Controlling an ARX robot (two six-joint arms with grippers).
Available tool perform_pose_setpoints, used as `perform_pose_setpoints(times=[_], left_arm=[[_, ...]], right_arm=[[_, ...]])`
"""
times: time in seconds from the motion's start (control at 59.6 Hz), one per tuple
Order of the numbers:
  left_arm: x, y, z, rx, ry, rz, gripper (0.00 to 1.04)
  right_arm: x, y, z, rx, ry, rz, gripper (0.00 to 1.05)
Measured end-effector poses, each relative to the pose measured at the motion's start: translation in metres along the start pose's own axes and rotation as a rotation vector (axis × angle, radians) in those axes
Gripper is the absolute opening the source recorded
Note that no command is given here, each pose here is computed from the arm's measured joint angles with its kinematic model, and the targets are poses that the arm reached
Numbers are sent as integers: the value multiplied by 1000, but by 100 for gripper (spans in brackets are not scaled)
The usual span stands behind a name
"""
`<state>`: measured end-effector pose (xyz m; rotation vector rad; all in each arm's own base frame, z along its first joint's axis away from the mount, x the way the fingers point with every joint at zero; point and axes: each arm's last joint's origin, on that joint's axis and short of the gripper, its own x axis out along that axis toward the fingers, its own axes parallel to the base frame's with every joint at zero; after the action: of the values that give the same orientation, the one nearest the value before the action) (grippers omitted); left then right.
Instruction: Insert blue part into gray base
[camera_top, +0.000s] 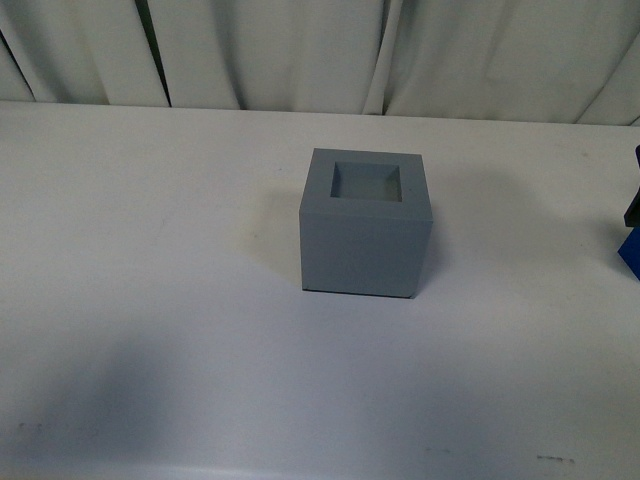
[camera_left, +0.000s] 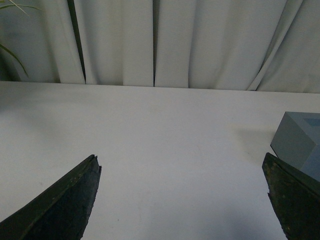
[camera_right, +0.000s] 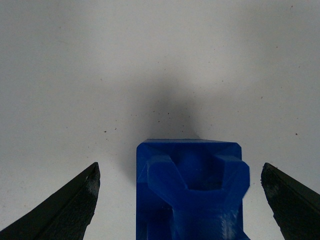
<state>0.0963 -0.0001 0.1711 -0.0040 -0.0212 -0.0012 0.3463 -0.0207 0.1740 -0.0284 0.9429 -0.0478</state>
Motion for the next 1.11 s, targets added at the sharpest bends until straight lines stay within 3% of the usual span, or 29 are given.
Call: perform_pose_setpoints(times=[0.067, 0.369, 0.704, 0.973, 1.107], left_arm=[[0, 0, 0, 0, 0, 0, 98], [0, 0, 0, 0, 0, 0, 98], [0, 0, 0, 0, 0, 0, 98], [0, 0, 0, 0, 0, 0, 98], [0, 0, 0, 0, 0, 0, 98]], right_arm=[[3, 1, -1, 0, 8, 0, 94], [3, 4, 4, -16, -8, -6, 48], [-17, 15, 16, -105, -100, 31, 48], [-55, 44, 33, -276, -258, 272, 48], [-69, 62, 37, -370, -296, 458, 48]])
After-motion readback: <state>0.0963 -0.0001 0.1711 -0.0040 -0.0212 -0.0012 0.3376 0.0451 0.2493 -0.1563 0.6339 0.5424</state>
